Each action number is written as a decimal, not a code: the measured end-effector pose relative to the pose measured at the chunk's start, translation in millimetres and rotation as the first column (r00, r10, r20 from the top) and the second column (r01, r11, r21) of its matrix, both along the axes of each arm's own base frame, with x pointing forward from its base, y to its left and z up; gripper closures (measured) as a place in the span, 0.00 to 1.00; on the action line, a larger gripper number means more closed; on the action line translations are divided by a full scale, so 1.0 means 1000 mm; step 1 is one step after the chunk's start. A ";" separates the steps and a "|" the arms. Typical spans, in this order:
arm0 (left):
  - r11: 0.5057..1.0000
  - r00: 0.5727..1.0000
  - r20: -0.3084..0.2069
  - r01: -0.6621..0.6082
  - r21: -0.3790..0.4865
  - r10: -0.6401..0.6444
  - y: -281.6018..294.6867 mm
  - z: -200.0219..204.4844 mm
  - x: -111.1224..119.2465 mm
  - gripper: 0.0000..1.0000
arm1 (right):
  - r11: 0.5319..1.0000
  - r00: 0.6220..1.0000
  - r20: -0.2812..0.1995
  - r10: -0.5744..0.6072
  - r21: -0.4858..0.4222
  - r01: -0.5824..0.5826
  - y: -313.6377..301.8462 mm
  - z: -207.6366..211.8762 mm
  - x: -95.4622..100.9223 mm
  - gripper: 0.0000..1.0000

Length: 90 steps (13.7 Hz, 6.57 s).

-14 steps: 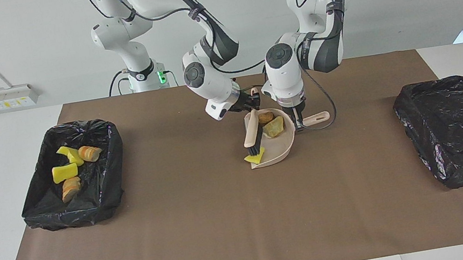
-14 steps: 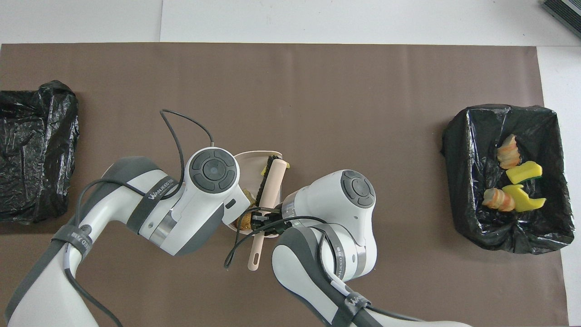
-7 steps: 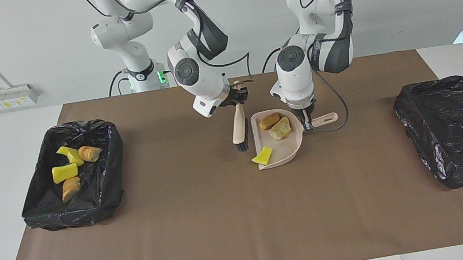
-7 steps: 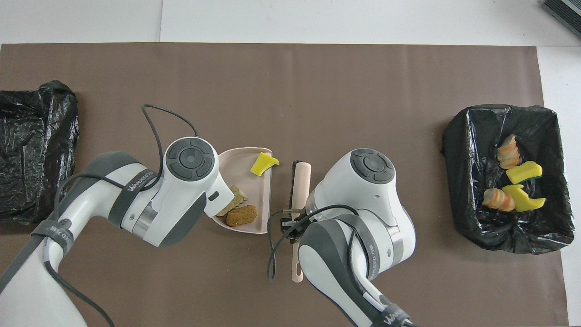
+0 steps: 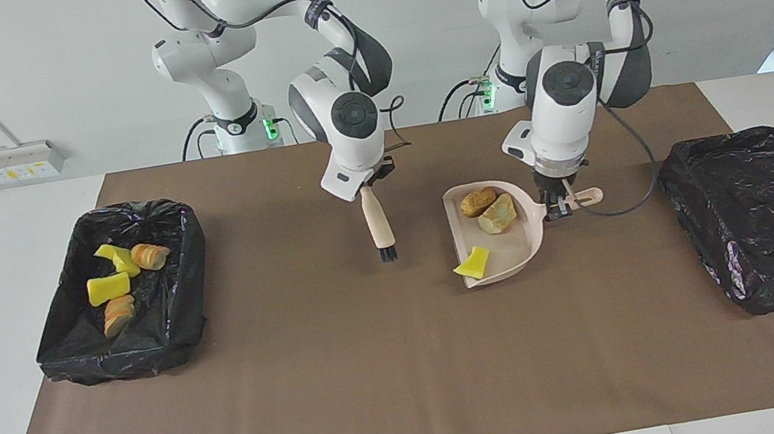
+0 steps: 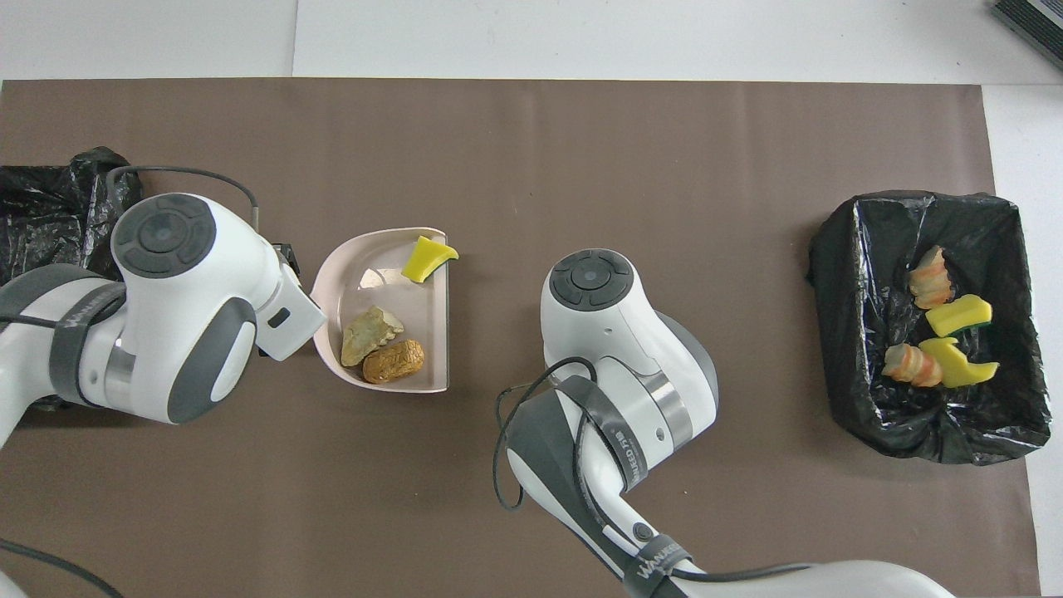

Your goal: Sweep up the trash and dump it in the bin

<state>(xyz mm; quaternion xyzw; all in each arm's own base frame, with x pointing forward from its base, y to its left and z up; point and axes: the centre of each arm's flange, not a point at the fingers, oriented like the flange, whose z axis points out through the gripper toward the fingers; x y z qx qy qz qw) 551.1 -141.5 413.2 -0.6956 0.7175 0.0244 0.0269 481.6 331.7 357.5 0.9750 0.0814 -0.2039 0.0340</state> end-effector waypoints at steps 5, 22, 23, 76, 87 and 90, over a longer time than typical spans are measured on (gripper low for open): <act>0.996 0.999 0.038 -0.031 -0.089 0.035 0.156 0.071 0.019 0.68 | 0.986 0.983 -0.072 -0.168 -0.007 0.168 0.046 0.002 -0.030 0.74; 0.808 0.983 -0.005 0.153 0.570 -0.183 0.445 0.114 0.053 0.68 | 0.980 0.970 -0.141 -0.199 -0.003 0.201 0.057 -0.036 -0.117 0.74; 0.774 0.981 -0.032 0.171 0.610 -0.191 0.437 0.105 0.057 0.68 | 0.979 0.970 -0.134 -0.203 0.001 0.205 0.056 -0.037 -0.117 0.74; 0.147 0.149 0.037 -0.988 0.048 0.988 -0.336 -0.050 0.006 0.68 | 0.975 0.902 0.372 -0.220 0.103 0.195 -0.354 0.265 0.058 0.00; -0.008 -0.009 0.025 -1.000 -0.019 1.000 -0.193 0.061 0.041 0.00 | 0.976 0.901 0.375 -0.219 0.105 0.193 -0.354 0.267 0.058 0.00; 0.034 0.034 0.010 -0.999 -0.034 0.999 -0.098 0.113 0.025 0.00 | 0.976 0.901 0.375 -0.219 0.105 0.193 -0.354 0.267 0.058 0.00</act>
